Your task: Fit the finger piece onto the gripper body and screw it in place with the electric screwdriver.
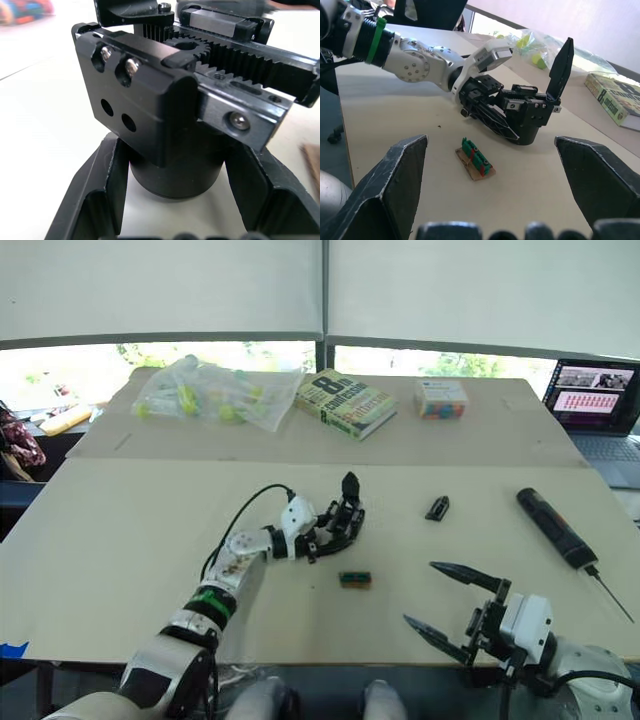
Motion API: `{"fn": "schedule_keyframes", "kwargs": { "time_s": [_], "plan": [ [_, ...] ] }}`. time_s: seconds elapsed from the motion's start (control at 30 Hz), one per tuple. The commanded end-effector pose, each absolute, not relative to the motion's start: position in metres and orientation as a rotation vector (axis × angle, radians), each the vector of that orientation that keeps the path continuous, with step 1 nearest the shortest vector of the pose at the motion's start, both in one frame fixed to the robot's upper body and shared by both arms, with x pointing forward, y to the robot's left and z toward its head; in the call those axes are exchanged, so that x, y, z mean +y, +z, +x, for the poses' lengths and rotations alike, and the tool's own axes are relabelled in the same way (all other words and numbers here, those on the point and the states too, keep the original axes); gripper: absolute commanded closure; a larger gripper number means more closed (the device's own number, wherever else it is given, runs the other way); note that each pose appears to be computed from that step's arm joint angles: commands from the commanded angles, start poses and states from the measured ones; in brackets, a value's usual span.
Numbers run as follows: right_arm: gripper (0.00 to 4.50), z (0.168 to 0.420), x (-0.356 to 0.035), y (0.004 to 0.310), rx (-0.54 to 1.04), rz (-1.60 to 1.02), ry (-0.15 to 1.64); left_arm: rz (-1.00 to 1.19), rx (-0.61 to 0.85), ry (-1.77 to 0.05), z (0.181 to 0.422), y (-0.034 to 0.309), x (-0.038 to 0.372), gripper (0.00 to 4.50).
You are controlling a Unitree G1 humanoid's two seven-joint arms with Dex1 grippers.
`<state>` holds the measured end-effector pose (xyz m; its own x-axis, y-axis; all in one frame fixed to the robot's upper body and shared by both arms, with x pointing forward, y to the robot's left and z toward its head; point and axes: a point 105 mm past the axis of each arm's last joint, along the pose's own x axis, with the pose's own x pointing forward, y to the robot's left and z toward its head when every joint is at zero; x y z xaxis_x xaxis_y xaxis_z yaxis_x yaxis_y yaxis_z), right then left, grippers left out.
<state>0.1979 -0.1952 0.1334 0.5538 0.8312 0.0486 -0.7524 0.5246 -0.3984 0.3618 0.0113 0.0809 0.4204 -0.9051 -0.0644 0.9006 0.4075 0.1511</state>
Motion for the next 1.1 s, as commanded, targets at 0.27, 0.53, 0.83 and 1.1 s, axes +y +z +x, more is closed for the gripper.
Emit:
{"fn": "schedule_keyframes", "kwargs": {
  "time_s": [0.27, 0.53, 0.83, 1.1],
  "plan": [
    [0.00, 0.197, -0.198, 0.138, -0.250, -0.365, 0.949, 0.188, -0.034, -1.106, 0.356, 0.094, 0.005, 2.21],
    [0.00, 0.198, -0.196, 0.139, -0.255, -0.363, 0.949, 0.208, 0.015, -1.099, 0.352, 0.078, 0.009, 2.21],
    [0.00, 0.199, -0.197, 0.140, -0.253, -0.366, 0.946, 0.176, 0.072, -1.131, 0.336, 0.063, 0.012, 2.21],
    [0.00, 0.201, -0.202, 0.140, -0.242, -0.366, 0.928, 0.217, 0.069, -1.073, 0.339, 0.066, 0.038, 0.06]
  ]
}}
